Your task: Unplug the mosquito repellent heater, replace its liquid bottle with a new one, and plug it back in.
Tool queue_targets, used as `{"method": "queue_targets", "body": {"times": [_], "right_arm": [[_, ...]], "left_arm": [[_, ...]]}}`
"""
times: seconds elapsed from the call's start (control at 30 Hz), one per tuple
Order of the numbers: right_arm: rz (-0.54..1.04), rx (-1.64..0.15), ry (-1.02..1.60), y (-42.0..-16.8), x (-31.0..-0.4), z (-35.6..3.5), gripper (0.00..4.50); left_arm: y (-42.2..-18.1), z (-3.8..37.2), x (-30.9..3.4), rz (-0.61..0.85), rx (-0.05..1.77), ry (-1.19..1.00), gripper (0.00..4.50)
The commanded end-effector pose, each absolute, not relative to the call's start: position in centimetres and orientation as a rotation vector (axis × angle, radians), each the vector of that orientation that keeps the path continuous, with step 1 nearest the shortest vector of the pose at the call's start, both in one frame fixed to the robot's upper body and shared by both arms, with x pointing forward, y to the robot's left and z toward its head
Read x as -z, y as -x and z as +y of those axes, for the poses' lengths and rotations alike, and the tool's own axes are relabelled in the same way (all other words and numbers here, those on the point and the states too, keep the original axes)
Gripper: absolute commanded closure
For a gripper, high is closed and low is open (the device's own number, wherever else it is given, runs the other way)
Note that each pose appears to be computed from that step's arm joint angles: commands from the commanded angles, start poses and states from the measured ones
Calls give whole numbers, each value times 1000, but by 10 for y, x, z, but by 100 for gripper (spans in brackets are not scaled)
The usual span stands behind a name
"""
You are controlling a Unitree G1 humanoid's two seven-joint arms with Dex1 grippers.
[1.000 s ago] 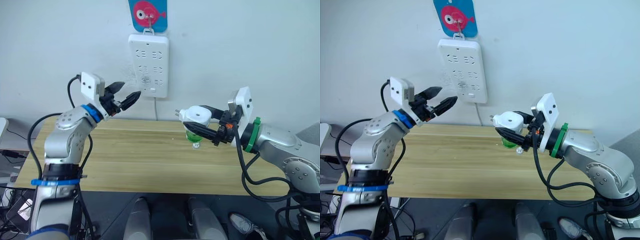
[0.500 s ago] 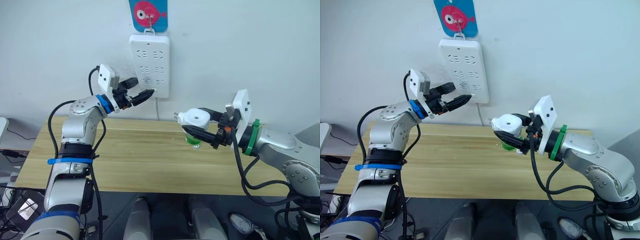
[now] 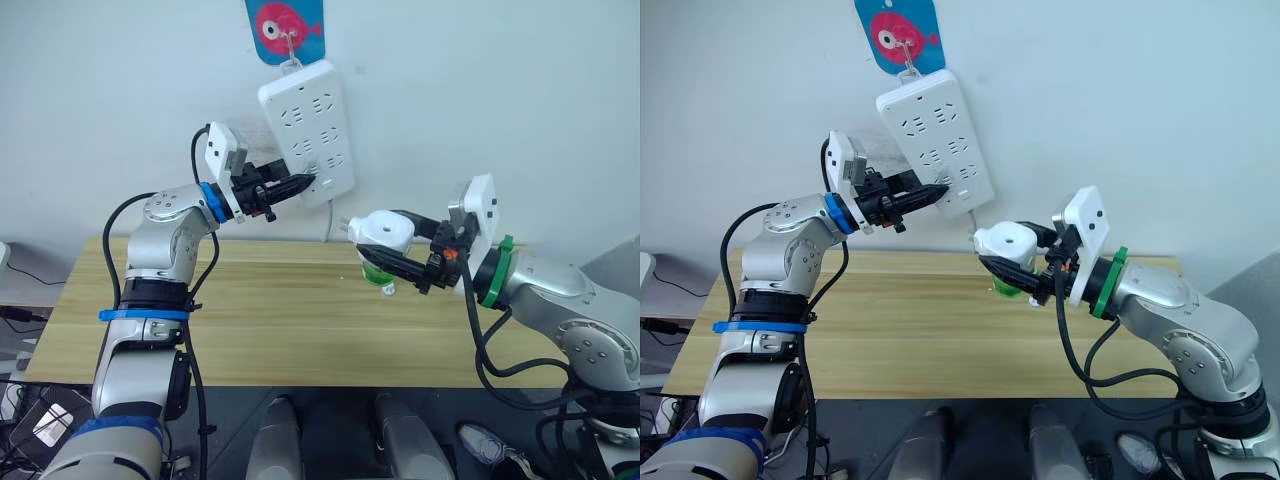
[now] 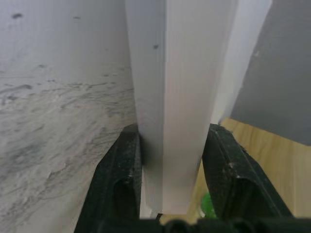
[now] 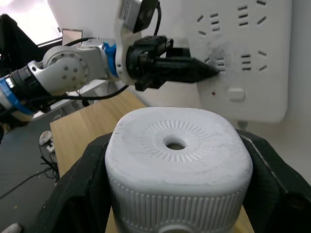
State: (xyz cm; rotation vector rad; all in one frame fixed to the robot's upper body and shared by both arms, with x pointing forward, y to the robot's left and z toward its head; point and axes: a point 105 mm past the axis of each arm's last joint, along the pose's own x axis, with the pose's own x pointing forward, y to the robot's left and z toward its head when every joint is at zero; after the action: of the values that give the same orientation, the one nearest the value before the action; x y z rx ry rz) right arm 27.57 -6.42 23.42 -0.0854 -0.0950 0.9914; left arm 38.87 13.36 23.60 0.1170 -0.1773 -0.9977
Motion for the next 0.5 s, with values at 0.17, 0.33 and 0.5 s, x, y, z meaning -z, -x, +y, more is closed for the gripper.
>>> {"method": "queue_targets", "body": {"times": [0.17, 0.33, 0.5], "right_arm": [[-199, -815, 161, -302, -252, -47, 145], [-249, -745, 167, -314, -259, -34, 145], [-299, -723, 167, -316, -265, -33, 145]], "left_arm": [[-390, 135, -246, -195, 945, -146, 313], [-382, 133, -240, -160, 956, -147, 315], [-382, 134, -239, -150, 941, -145, 316]]}}
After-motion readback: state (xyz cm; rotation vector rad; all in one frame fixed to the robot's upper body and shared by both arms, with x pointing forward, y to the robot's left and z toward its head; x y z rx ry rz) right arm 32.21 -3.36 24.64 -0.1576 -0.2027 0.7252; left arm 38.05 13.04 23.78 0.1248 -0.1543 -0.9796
